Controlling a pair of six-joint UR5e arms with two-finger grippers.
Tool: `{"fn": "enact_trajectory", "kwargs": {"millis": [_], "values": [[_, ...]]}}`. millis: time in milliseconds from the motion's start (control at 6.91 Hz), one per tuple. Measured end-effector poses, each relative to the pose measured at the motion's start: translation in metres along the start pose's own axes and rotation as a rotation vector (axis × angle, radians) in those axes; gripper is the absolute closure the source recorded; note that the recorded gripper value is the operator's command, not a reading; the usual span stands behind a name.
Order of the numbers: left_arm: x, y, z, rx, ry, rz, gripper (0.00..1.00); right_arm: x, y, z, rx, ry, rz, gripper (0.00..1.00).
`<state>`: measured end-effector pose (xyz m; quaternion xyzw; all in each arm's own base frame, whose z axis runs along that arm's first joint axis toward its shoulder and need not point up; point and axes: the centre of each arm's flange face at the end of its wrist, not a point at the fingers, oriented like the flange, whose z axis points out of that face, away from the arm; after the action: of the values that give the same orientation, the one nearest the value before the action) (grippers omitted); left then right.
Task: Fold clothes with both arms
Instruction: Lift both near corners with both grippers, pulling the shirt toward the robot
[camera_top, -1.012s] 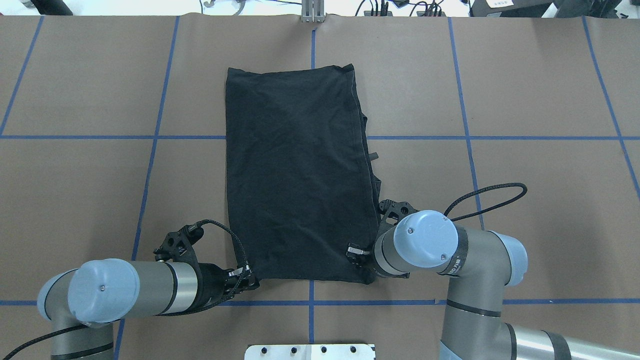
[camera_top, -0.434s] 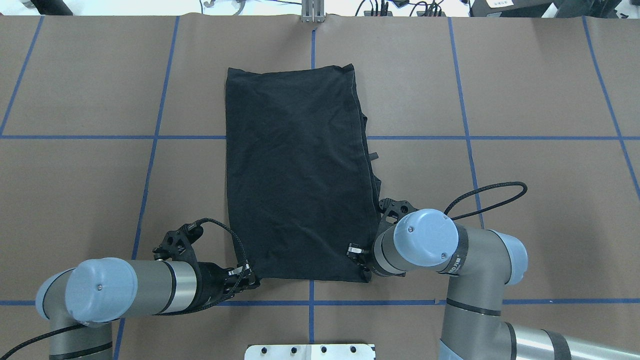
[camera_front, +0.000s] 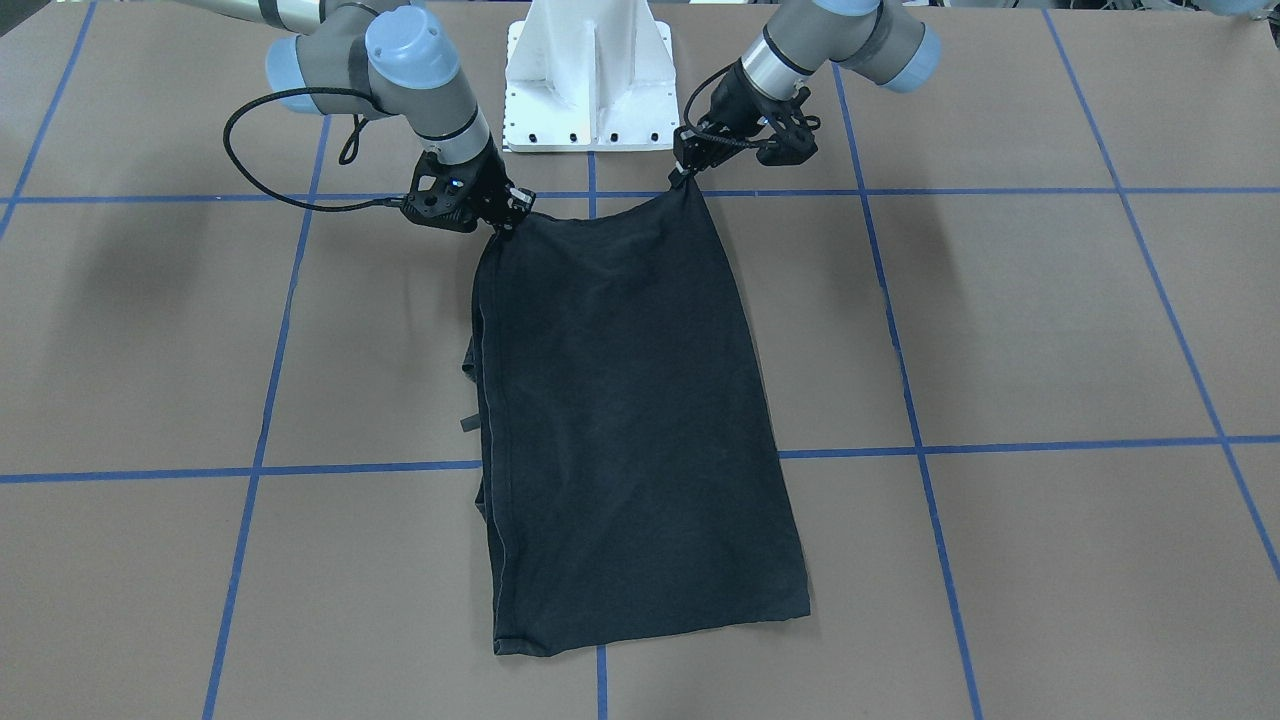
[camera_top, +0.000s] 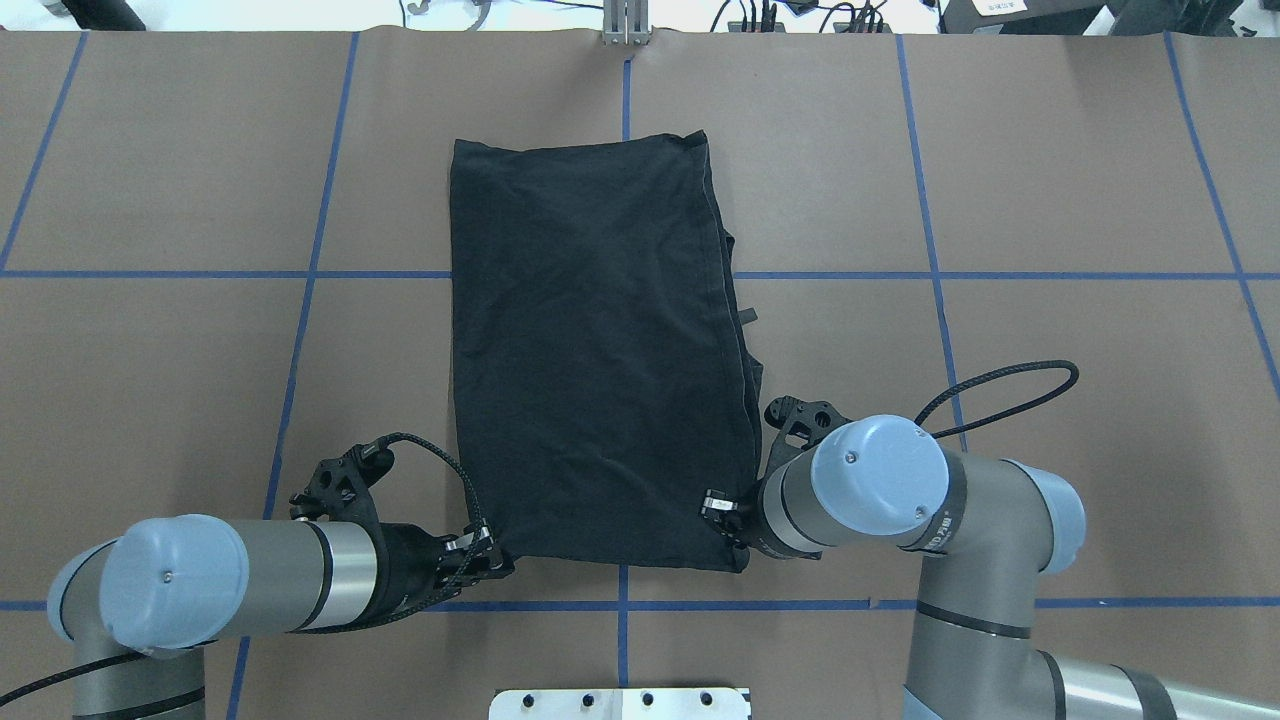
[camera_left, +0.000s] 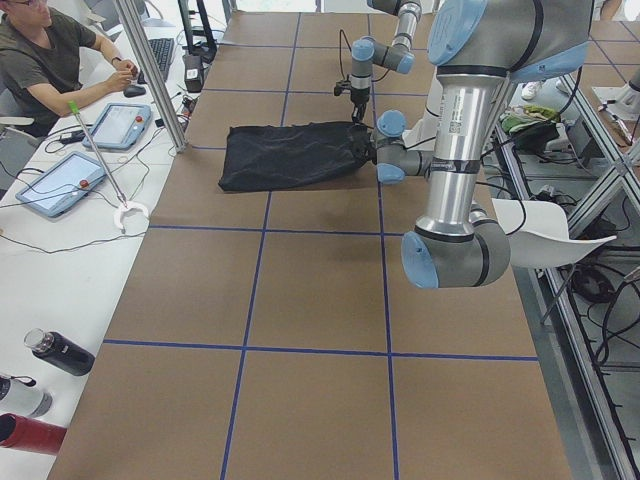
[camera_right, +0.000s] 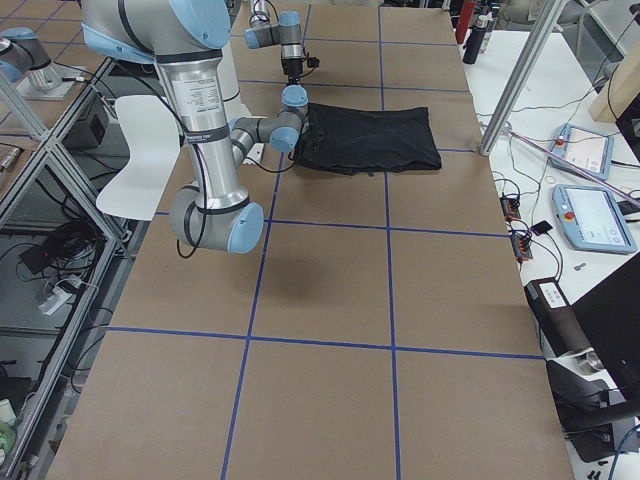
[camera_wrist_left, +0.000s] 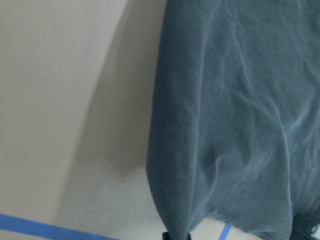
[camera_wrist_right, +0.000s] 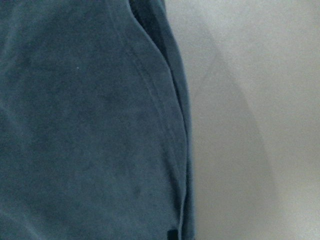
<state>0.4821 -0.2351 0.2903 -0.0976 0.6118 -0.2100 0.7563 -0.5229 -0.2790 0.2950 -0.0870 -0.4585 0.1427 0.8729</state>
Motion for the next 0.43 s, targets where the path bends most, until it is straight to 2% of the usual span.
{"fn": "enact_trajectory", "kwargs": {"millis": [145, 434], "values": [[-0.001, 0.002, -0.006, -0.010, 0.000, 0.001, 1.00, 0.010, 0.008, -0.014, -0.053, -0.003, -0.003, 1.00], [-0.006, 0.010, -0.013, -0.053, -0.014, 0.005, 1.00, 0.027, 0.030, -0.032, -0.214, 0.014, -0.005, 1.00]]}}
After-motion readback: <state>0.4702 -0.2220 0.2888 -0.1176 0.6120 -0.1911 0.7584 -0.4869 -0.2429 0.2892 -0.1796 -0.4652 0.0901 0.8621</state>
